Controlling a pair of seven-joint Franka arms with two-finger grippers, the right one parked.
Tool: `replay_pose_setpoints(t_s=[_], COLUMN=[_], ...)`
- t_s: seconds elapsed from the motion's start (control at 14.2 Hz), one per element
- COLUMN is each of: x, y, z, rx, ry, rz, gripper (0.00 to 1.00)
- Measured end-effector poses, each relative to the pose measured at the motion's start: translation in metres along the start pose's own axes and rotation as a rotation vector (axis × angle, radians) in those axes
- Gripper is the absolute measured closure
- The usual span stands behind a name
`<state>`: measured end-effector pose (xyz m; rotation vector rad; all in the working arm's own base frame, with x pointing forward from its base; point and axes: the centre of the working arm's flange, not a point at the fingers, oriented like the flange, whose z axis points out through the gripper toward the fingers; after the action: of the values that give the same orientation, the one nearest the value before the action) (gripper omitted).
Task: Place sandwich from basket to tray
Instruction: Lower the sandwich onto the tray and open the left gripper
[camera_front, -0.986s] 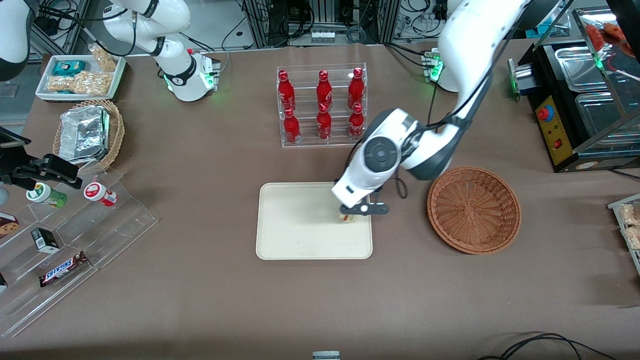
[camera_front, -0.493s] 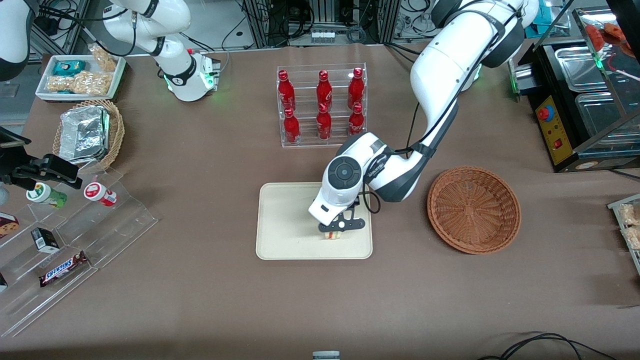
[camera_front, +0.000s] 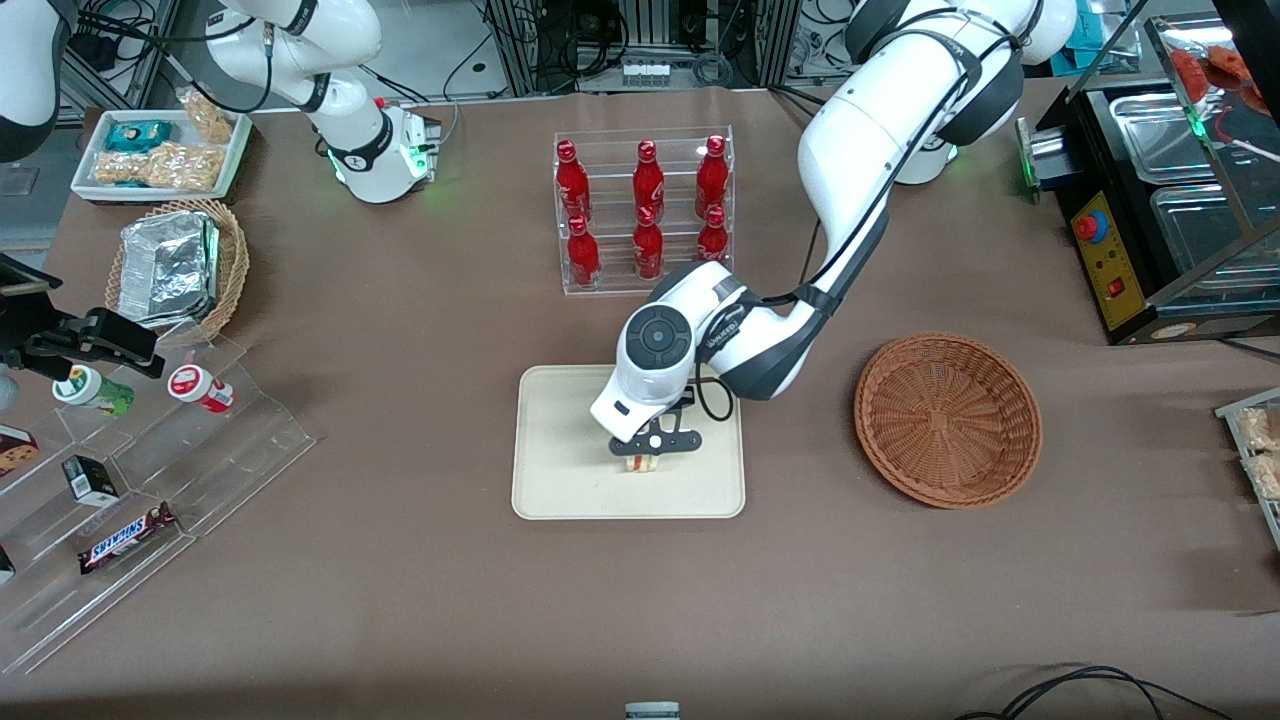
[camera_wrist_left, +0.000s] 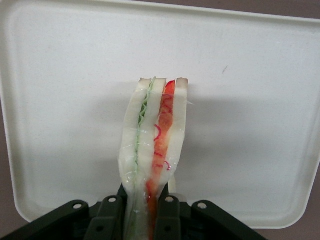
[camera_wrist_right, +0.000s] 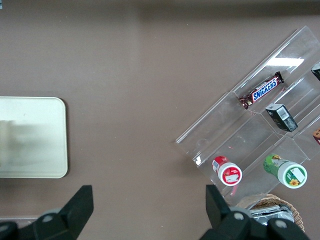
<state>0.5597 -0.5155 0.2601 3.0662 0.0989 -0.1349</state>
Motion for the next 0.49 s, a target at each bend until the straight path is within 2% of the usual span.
replay_pose_setpoints(t_s=[0.14,0.35,0.49], x=[-0.001,0.001,0.011], y=[0.002,0.005,-0.002], z=[0.003,0.0,-0.004], rx=[0.001,-0.006,0.006], ry=[-0.001,0.01,0.028], rz=[-0.008,-0.035,-0.056], gripper=[0.75,0.68,0.49])
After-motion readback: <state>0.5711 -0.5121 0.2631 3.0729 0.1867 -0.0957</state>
